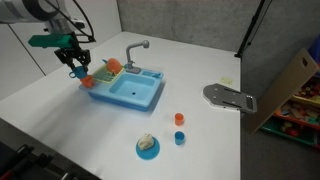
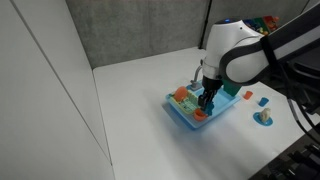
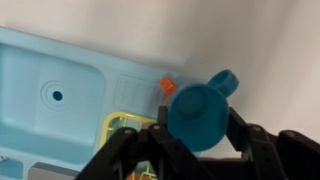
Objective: Remove blue cup from the sink and put it in the orange cup in front of the the dish drying rack
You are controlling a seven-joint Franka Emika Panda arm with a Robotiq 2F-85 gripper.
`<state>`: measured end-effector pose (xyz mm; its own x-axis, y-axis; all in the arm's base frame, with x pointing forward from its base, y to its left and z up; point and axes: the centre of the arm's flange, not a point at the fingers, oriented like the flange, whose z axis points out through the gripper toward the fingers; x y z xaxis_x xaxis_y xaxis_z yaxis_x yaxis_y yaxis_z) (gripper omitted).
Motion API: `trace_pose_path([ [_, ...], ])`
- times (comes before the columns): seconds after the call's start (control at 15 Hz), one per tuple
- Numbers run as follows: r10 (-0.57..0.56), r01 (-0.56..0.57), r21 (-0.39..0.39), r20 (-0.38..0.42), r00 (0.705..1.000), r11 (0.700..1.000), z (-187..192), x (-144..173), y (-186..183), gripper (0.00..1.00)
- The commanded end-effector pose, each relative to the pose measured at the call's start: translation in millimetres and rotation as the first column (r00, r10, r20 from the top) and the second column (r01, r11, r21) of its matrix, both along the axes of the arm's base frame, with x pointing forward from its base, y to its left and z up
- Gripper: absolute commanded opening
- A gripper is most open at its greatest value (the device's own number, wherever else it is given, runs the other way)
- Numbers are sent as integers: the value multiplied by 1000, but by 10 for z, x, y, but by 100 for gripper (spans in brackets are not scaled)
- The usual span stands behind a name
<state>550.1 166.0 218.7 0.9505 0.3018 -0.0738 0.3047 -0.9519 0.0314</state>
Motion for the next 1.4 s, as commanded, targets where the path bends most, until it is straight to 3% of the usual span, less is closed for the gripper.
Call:
trace_pose_path([
  [0.0,29,-29,-12,14,999,999,-46,51,45,32],
  [1.33,52,-51,-33,15,999,998,-227,204,75,32],
])
